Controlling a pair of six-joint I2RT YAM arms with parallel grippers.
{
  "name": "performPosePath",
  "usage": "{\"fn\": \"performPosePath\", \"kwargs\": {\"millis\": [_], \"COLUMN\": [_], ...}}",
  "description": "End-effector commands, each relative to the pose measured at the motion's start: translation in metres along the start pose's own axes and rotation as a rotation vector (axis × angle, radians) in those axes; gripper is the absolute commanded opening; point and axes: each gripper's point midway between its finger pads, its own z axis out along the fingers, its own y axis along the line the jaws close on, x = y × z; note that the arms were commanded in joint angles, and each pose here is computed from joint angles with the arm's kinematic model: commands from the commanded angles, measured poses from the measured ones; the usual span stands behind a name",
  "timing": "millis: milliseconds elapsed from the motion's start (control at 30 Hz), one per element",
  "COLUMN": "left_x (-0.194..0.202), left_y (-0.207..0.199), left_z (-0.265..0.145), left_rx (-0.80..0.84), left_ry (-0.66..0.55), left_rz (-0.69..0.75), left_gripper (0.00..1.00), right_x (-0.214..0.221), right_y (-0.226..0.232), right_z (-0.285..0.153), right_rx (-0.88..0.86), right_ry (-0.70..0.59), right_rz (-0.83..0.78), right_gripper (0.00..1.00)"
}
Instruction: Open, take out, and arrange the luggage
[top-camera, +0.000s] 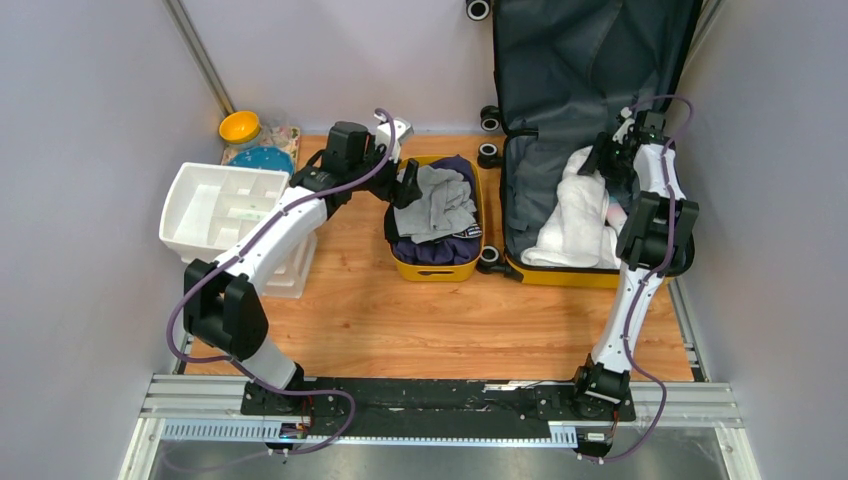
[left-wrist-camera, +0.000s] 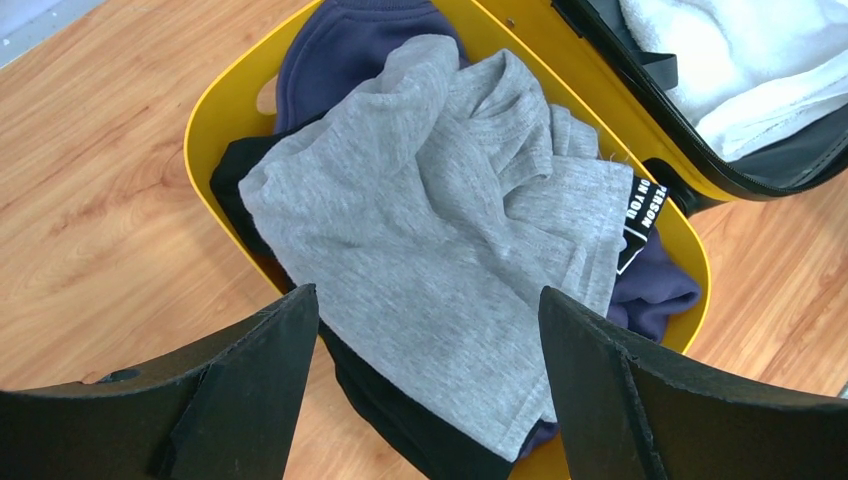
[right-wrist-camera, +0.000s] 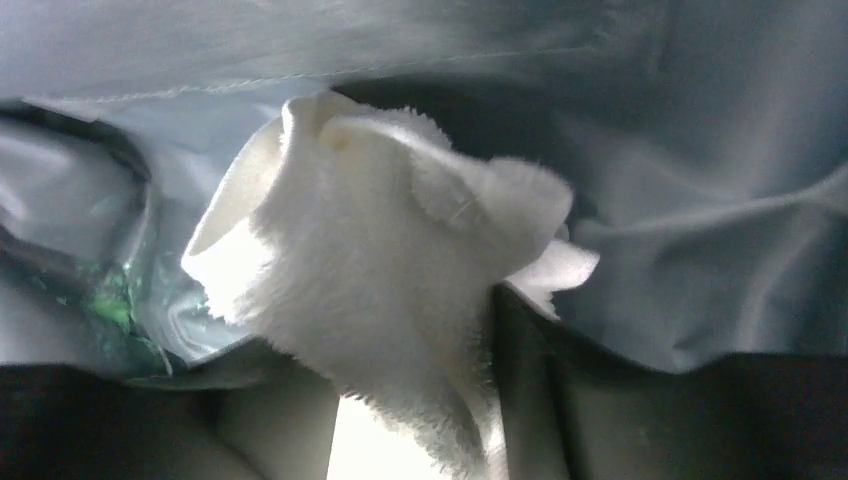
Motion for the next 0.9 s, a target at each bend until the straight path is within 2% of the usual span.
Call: {"fn": "performPosePath", "kwargs": {"millis": [0,67,100,133,500,867], "left_x": [-0.026,-0.031,-0.034,-0.036,-0.082,-0.118], "left_y": [0.001,0.002,0.003,0.002,-0.006,-0.032], "left_z": [-0.011,-0.01,-0.009,-0.009,-0.017,-0.034], "left_rx": [-0.001,0.001,0.004,0.008,0.084,0.204], "left_ry": [-0.065,-0.074,-0.084,-0.09,-0.256,-0.377], "left_rz": [0.025,0.018,0.018,0.019,0.109,0.173], "left_gripper": [0.88,0.88,0.88,0.88,0.88,0.9], "right_x": [-0.02,-0.031,-0.034,-0.042,-0.075,-0.048], "right_y": [0.033,0.052,0.06,0.075,0.188,0.296], "right_z": [-0.012,-0.03,-0.037,-0.053,-0.191,-0.319], "right_rx": [-0.117,-0.19,-0.218,-0.267,-0.64,-0.899], "right_ry": [-0.055,-0.082,-0.091,-0.115,-0.319,-0.435], "right_rz": [-0.018,-0.037,-0.046,-0.06,-0.115,-0.279], "right_gripper": [0.35,0.18,0.05,0.0,0.0,0.0]}}
